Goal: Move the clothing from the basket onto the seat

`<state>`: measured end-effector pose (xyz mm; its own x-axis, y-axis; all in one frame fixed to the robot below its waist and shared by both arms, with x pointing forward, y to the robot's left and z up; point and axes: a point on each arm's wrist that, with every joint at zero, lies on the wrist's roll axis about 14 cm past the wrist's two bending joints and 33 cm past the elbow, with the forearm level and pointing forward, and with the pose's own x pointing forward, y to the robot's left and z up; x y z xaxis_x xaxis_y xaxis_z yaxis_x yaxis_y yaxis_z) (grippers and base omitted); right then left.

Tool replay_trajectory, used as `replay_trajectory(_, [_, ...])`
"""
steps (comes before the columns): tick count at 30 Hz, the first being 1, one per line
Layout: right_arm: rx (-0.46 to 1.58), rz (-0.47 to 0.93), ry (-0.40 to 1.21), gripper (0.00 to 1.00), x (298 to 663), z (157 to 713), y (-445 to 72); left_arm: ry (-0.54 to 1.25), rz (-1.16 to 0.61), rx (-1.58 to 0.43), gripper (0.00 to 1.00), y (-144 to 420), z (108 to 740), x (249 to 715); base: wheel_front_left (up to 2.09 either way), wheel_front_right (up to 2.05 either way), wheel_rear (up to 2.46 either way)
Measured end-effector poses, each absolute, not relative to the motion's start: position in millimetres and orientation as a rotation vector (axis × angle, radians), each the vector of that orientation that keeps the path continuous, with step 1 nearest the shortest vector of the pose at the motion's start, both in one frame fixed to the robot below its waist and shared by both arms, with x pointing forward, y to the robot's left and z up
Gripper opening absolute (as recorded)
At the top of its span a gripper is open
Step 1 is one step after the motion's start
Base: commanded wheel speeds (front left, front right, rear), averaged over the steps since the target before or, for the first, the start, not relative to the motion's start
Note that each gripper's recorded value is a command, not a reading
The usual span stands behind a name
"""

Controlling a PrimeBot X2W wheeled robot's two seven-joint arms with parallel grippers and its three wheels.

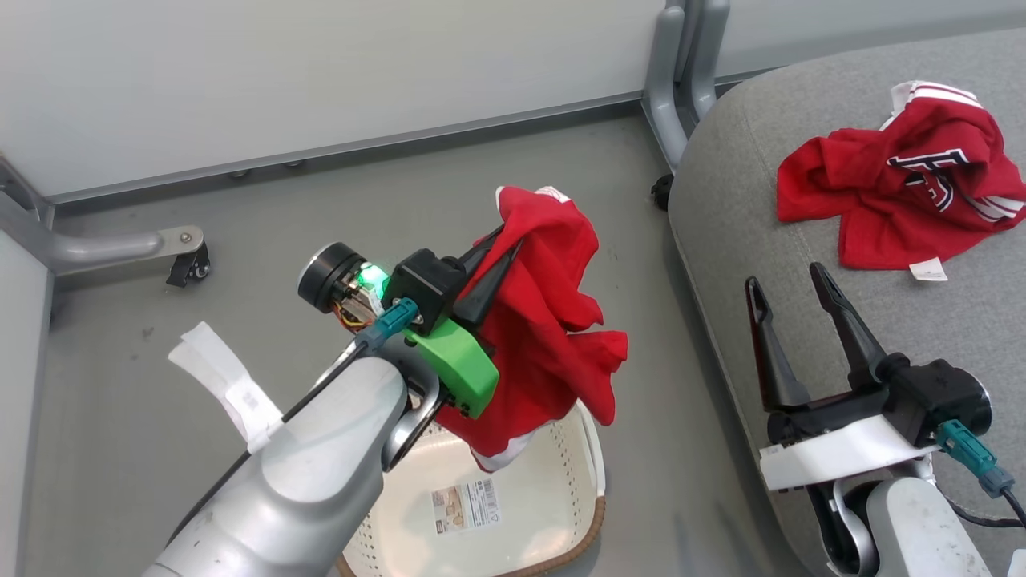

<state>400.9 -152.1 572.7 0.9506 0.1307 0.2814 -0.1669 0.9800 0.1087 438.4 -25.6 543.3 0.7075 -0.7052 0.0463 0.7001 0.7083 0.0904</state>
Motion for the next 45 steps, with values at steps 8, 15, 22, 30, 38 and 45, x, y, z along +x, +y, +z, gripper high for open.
replay_trajectory(8, [0.144, 0.152, -0.275, 1.0, 390, 573, -152, -0.242, -0.778, 0.034, 0.0, -31, 602, 438, 0.0, 0.0, 0.0])
replay_trajectory(15, [0.151, 0.162, -0.277, 1.0, 388, 574, -148, -0.342, -0.776, 0.026, 0.0, -32, 638, 437, 0.0, 0.0, 0.0])
replay_trajectory(22, [0.162, 0.195, -0.29, 1.0, 388, 578, -138, -0.362, -0.774, 0.029, 0.0, -30, 645, 436, 0.0, 0.0, 0.0])
replay_trajectory(30, [0.152, 0.362, -0.395, 1.0, 388, 616, -85, -0.362, -0.768, 0.033, 0.0, -29, 644, 435, 0.0, 0.0, 0.0])
replay_trajectory(38, [0.103, 0.506, -0.427, 1.0, 398, 629, -39, -0.351, -0.767, 0.026, 0.0, -28, 639, 436, 0.0, 0.0, 0.0])
replay_trajectory(45, [0.045, 0.577, -0.366, 1.0, 420, 611, -14, -0.343, -0.768, 0.012, 0.0, -28, 635, 439, 0.0, 0.0, 0.0])
